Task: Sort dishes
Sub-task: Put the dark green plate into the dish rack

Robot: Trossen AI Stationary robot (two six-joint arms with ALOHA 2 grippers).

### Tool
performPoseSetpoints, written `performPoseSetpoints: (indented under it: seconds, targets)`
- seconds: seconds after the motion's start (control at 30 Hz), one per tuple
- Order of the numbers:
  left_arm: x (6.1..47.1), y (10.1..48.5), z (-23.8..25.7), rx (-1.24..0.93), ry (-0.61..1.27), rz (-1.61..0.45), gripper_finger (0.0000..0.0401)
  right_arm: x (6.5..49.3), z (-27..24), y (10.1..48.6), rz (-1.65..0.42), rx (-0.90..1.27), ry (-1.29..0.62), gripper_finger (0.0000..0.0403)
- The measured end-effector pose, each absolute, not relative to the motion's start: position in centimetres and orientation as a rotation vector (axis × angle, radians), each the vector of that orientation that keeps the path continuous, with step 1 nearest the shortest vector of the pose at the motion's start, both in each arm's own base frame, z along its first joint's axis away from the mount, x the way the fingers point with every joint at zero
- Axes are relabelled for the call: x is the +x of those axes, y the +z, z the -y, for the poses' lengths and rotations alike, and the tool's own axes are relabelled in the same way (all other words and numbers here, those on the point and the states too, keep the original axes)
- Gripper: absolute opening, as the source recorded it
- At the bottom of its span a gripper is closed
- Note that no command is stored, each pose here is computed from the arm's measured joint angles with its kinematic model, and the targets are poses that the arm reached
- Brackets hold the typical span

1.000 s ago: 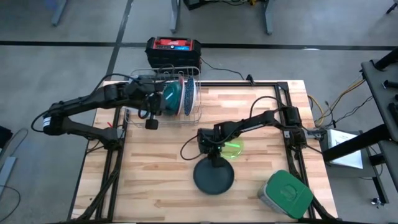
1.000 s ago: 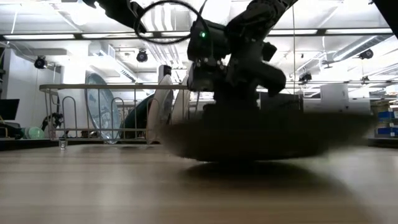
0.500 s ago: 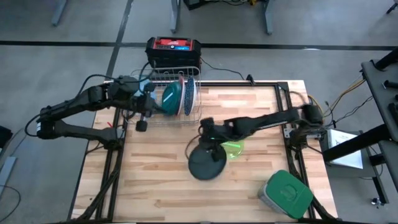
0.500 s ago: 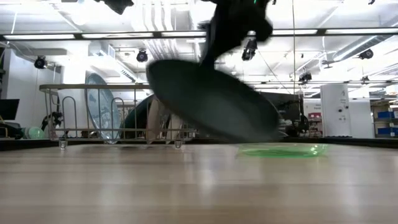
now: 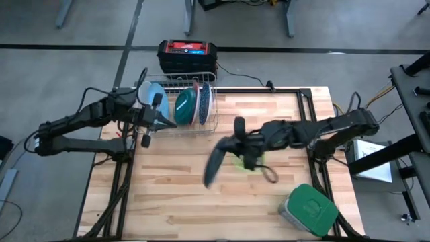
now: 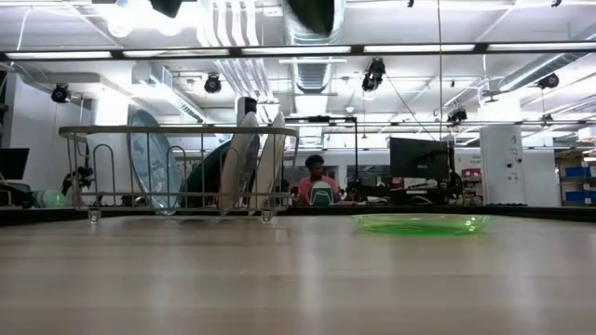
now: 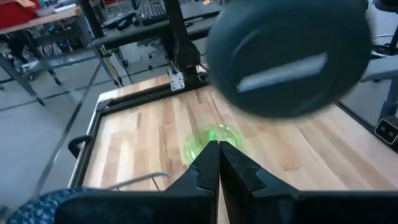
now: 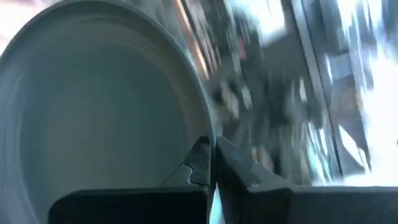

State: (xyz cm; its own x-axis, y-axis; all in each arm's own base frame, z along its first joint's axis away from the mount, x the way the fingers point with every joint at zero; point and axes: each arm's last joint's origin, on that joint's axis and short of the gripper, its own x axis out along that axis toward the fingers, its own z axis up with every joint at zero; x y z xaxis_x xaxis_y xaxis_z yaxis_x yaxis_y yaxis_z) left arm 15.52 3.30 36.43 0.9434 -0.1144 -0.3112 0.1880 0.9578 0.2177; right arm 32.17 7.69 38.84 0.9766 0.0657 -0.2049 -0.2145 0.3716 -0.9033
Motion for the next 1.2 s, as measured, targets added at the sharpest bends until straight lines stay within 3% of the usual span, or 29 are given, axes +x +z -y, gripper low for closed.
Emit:
performPoseSetpoints:
  seconds: [0.37,0.6,0.7,0.83,0.93,1.03,1.2]
  targets:
    - [14.6,32.4,-3.0,0.263,-0.144,-0.241,0.0,29.1,-4.1,42.6,0.616,-1.1,0.893,0.0]
    - [13.4,31.3,-2.8,0.265,-0.121,-0.231,0.0,29.6,-2.2,42.5,0.755,-1.094,1.001,0.0]
    - [12.4,33.2,-2.7,0.273,-0.021,-0.171,0.0,30.9,-1.9,42.5,0.689,-1.162,0.808,0.0]
    - [10.3,35.8,-2.4,0.292,0.08,-0.095,0.0,33.7,-0.5,42.4,0.481,-1.268,0.234,0.0]
    - [8.3,38.1,-2.0,0.318,0.157,0.003,0.0,35.7,1.5,41.8,0.459,-1.342,-0.049,0.0]
    - [6.5,39.7,-1.5,0.334,0.181,0.081,0.0,37.9,4.1,40.9,0.496,-1.394,-0.16,0.0]
    - [4.1,40.2,-0.8,0.361,0.191,0.133,0.0,42.5,8.9,38.4,0.344,-1.447,-0.166,0.0]
